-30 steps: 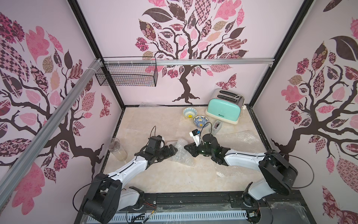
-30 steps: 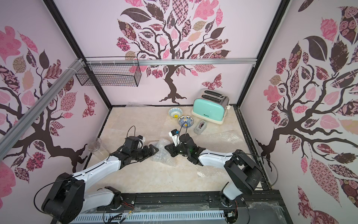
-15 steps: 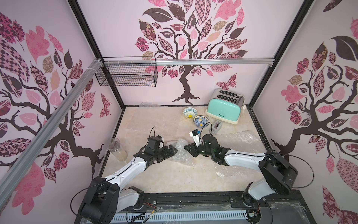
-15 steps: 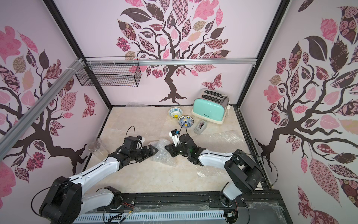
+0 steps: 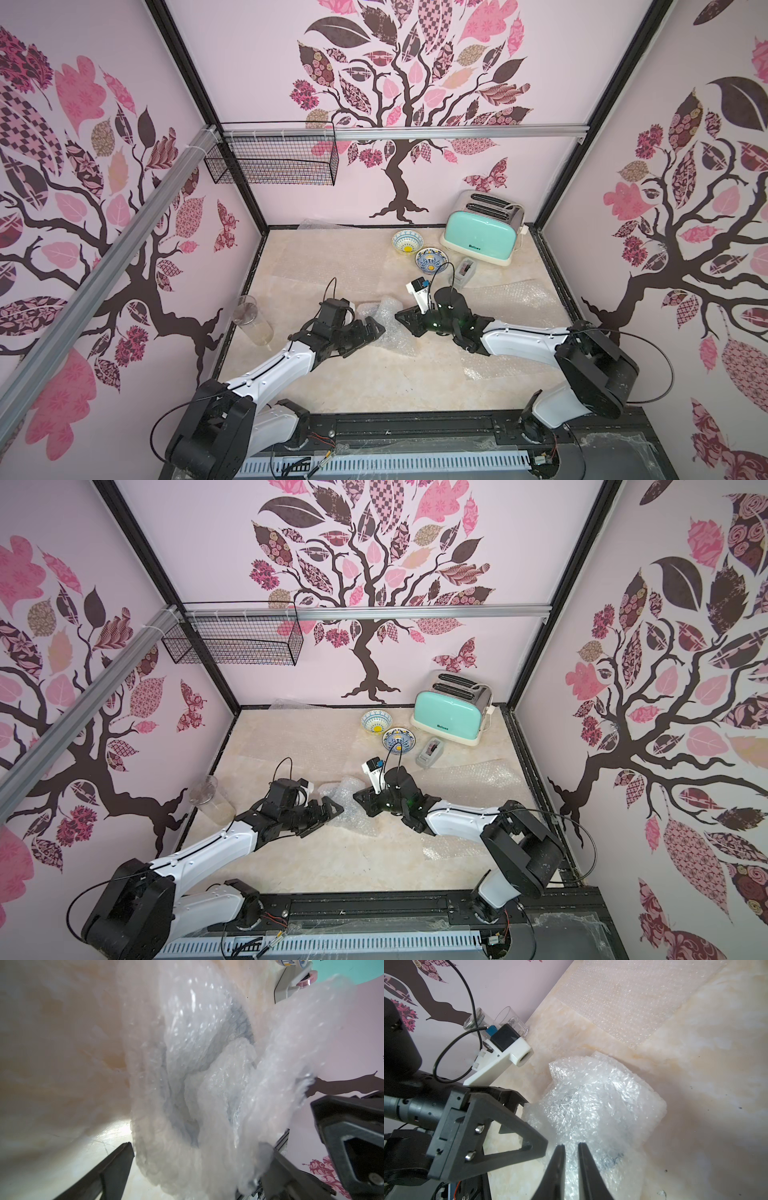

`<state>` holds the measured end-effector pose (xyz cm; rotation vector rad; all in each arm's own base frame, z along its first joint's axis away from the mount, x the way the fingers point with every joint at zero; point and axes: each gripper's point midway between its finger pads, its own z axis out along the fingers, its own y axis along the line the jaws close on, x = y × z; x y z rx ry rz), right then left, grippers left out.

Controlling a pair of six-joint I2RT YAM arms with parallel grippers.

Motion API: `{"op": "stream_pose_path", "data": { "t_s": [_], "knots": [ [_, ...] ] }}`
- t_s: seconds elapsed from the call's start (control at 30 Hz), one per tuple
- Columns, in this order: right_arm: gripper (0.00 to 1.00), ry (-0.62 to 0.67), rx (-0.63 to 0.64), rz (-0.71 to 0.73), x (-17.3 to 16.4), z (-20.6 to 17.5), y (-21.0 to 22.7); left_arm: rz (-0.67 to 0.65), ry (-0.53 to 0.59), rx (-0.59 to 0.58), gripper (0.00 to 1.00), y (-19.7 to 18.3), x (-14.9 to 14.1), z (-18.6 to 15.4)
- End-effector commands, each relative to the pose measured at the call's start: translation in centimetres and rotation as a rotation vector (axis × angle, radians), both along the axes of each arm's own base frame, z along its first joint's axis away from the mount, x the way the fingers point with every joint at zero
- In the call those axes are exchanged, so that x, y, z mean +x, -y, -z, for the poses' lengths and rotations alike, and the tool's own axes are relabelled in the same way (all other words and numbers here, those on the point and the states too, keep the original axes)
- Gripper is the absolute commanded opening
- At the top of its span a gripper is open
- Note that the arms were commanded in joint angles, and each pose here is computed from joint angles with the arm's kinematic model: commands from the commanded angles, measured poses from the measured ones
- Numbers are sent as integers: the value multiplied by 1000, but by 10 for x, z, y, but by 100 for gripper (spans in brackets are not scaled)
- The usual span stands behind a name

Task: Wrap bowls in bubble wrap
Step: Pick up the bubble-wrapped bowl from the center of the board.

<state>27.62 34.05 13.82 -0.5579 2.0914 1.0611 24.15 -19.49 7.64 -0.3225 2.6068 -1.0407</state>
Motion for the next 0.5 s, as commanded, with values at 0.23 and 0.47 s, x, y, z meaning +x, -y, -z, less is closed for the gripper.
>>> {"op": "stream_pose_path", "data": {
  "t_s": [0.23,0.47],
  "knots": [
    [17,25,9,-10,-1,-9,0,7,-9,-18,92,13,7,10],
    [17,24,2,-12,-2,-7,0,-8,-19,19,63,9,11,22]
  ]
}}
